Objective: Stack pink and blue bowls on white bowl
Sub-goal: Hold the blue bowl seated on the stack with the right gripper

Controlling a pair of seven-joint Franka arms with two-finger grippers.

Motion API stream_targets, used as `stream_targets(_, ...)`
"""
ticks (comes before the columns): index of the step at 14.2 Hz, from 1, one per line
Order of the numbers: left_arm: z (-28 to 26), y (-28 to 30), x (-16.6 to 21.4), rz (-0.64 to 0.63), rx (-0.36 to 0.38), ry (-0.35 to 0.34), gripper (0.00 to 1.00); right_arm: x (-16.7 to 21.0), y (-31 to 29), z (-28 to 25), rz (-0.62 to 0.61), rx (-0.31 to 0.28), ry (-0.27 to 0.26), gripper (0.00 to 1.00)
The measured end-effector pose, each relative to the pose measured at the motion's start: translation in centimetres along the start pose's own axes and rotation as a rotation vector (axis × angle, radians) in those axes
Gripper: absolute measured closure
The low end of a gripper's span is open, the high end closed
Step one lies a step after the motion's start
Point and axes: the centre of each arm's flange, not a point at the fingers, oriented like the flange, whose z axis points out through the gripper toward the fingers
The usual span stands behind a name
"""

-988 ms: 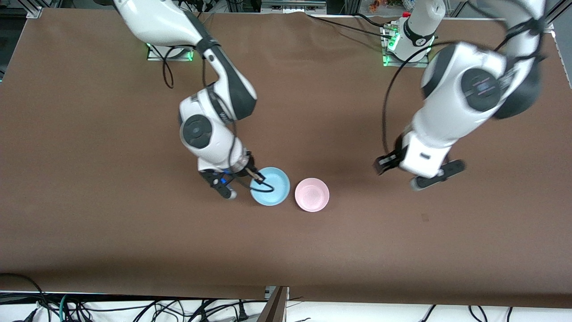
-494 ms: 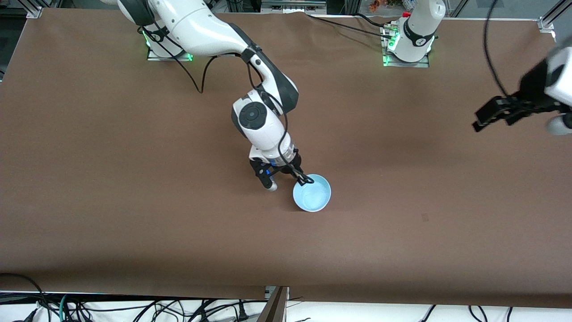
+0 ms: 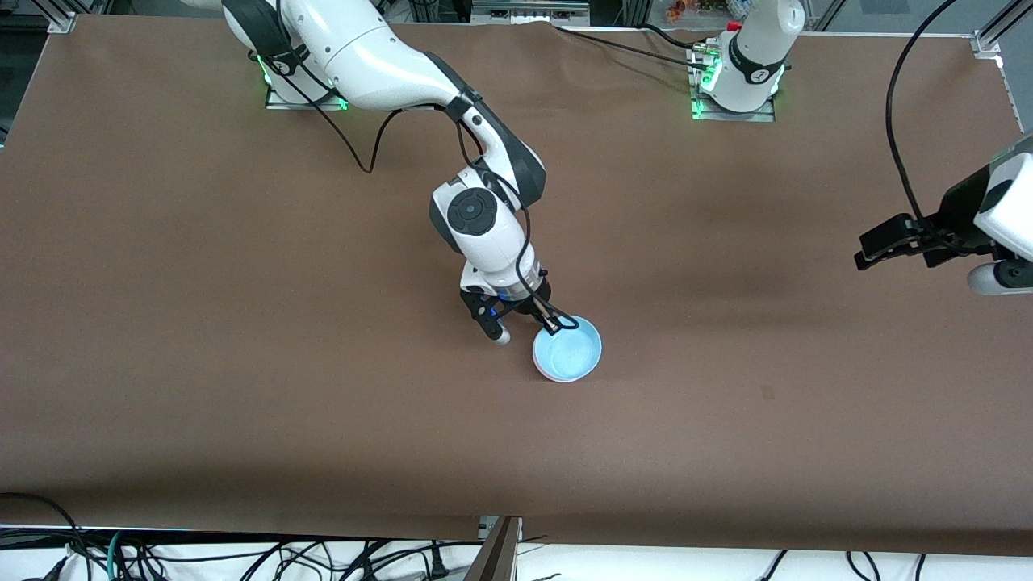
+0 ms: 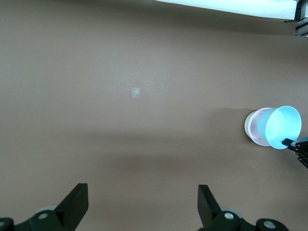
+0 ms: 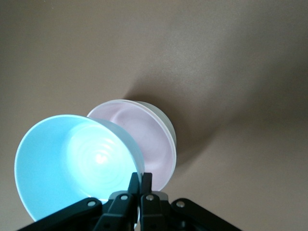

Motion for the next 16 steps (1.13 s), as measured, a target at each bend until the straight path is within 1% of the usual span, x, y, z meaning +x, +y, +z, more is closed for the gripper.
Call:
stream_targets(5, -0.4, 0.0, 0.0, 0.001, -0.001, 0.008, 0.00, -0.8, 1.0, 1.7, -0.047, -0.026, 0.028, 0.97)
stream_targets(9, -0.4, -0.2, 0.0, -0.003, -0.001, 0.008, 0.00, -0.7, 1.1, 1.8, -0.069, -0.035, 0.048, 0.97)
stream_targets(16, -0.4, -0.1, 0.0, -0.002, -0.001, 0.009, 0.00, -0.3, 1.2, 2.0, -0.078, -0.043, 0.062, 0.97)
